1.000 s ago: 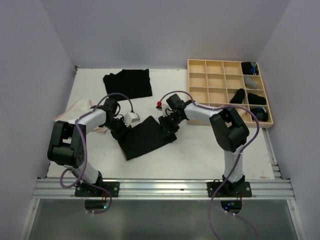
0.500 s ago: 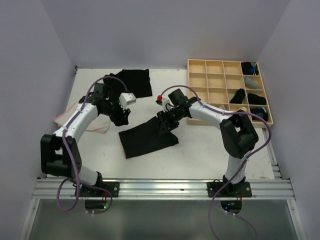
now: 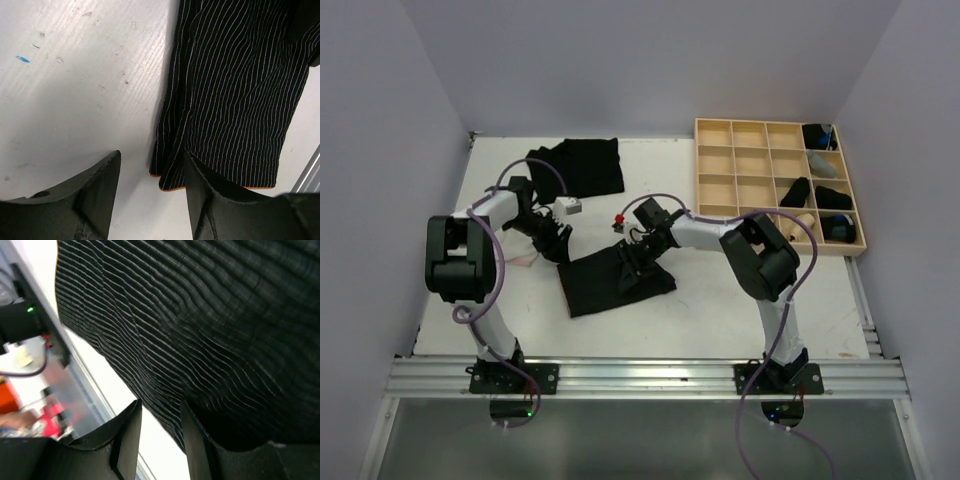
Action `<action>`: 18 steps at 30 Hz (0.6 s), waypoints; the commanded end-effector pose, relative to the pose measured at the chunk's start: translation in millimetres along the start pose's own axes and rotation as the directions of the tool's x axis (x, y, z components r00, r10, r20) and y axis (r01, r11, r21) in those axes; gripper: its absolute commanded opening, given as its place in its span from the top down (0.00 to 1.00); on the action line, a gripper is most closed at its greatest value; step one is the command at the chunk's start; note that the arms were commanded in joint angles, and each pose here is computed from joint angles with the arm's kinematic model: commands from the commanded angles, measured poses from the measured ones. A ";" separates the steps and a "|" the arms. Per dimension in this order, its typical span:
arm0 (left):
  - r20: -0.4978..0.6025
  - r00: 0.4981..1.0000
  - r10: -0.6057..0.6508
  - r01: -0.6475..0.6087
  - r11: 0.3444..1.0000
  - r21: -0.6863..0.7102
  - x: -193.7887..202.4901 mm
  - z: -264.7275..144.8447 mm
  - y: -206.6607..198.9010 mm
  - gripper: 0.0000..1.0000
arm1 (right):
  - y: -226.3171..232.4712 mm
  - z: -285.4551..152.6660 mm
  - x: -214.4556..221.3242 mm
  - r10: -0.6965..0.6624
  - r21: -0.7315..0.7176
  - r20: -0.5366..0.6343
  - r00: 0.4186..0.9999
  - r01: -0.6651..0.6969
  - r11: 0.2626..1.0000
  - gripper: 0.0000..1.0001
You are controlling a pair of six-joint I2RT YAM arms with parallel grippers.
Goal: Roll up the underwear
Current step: Fold the underwear
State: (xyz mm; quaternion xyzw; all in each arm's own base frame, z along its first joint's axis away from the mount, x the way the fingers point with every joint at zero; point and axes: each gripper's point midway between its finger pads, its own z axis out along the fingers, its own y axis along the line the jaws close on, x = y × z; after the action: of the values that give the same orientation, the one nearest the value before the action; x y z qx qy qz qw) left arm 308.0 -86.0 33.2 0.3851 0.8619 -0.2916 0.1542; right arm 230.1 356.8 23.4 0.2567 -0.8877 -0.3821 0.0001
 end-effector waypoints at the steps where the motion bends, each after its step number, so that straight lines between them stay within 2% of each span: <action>1: 0.016 1.000 -0.008 0.007 0.999 0.054 -2.3 8.7 0.6 0.44 | -32.9 7.7 -3.2 -0.023 0.103 -0.050 0.998 0.028 0.994 0.58; 6: -0.002 0.999 -0.054 0.054 0.995 0.080 5.1 18.3 1.3 0.60 | -51.8 9.2 -17.2 -0.113 0.159 -0.055 0.992 0.120 0.980 0.59; 7: -0.002 0.998 -0.056 0.056 0.995 0.086 5.2 18.7 0.4 0.68 | -53.2 8.7 -19.4 -0.134 0.155 -0.059 0.989 0.142 0.978 0.59; 11: 0.009 0.995 -0.096 0.094 0.989 0.116 8.9 19.8 -4.5 0.88 | -50.8 1.2 -41.1 -0.249 0.168 -0.056 0.967 0.255 0.952 0.60; 15: 0.051 0.989 -0.136 0.131 0.988 0.082 8.2 13.1 1.4 1.00 | -55.5 -8.6 -59.2 -0.298 0.221 -0.034 0.954 0.298 0.929 0.62; 17: 0.070 0.987 -0.146 0.142 0.988 0.054 8.3 7.6 2.9 1.00 | -48.3 -19.8 -70.7 -0.309 0.228 0.007 0.951 0.299 0.927 0.62; 18: 0.086 0.985 -0.151 0.149 0.988 0.031 6.3 5.8 6.6 1.00 | -44.6 -26.3 -75.6 -0.270 0.232 0.042 0.962 0.254 0.939 0.63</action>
State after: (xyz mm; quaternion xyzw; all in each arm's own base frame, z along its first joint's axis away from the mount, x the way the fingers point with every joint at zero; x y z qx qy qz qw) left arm 299.3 -89.0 16.0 0.3247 0.8708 -0.3451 0.1312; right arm 288.9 363.9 22.7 0.3623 -0.8680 -0.3335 -0.0644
